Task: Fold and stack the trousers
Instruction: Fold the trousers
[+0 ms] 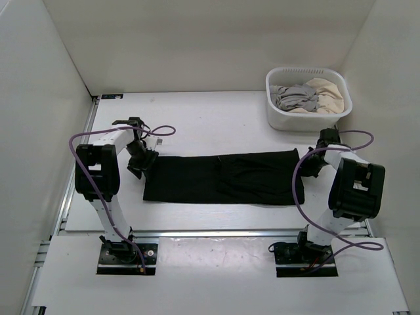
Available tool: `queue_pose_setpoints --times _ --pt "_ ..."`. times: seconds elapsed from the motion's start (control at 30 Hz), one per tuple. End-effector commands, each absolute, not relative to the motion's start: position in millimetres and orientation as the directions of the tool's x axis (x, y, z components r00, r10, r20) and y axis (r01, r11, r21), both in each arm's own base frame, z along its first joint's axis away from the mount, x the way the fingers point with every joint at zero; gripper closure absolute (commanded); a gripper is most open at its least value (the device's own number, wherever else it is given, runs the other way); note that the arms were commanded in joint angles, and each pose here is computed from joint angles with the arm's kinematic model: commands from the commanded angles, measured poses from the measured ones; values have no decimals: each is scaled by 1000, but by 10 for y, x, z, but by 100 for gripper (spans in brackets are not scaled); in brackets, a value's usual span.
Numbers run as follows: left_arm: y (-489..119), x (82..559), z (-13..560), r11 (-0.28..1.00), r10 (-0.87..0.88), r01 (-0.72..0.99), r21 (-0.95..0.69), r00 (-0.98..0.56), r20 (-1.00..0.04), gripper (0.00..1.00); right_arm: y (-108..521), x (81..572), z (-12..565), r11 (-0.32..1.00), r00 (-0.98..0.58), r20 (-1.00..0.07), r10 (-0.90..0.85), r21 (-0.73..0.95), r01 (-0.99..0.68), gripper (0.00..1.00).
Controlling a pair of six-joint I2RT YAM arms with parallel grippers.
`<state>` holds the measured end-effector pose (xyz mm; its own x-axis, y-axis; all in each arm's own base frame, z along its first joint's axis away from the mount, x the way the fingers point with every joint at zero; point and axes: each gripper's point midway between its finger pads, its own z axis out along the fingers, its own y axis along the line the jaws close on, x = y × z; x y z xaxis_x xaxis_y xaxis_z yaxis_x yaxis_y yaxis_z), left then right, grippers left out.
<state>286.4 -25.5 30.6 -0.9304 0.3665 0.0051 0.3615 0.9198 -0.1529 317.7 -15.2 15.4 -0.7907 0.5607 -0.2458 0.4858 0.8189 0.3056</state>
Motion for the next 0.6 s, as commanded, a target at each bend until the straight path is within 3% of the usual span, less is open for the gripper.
queue_pose_setpoints --times 0.0,0.27,0.4,0.47,0.5,0.57 --pt "-358 3008 358 906 376 382 -181 -924 -63 41 -362 3201 568 843 -782 -315 537 220 490 100" --pt "-848 2977 130 841 455 451 -299 -889 -59 41 -385 3004 1524 910 -825 -431 364 -23 414 100" --pt "-1152 3026 105 788 493 487 -378 -866 -88 41 79 3069 1925 934 -832 -497 246 -108 341 100" --pt "-1338 3078 154 750 526 525 -403 -842 -119 40 565 3134 1957 957 -848 -497 182 -109 269 100" --pt "-1399 3087 122 740 535 531 -413 -837 -117 40 853 3066 1863 967 -892 -442 97 -170 189 100" --pt "-1529 3062 123 716 548 535 -449 -829 -112 40 1267 3200 2061 978 -876 -478 66 -145 153 100"
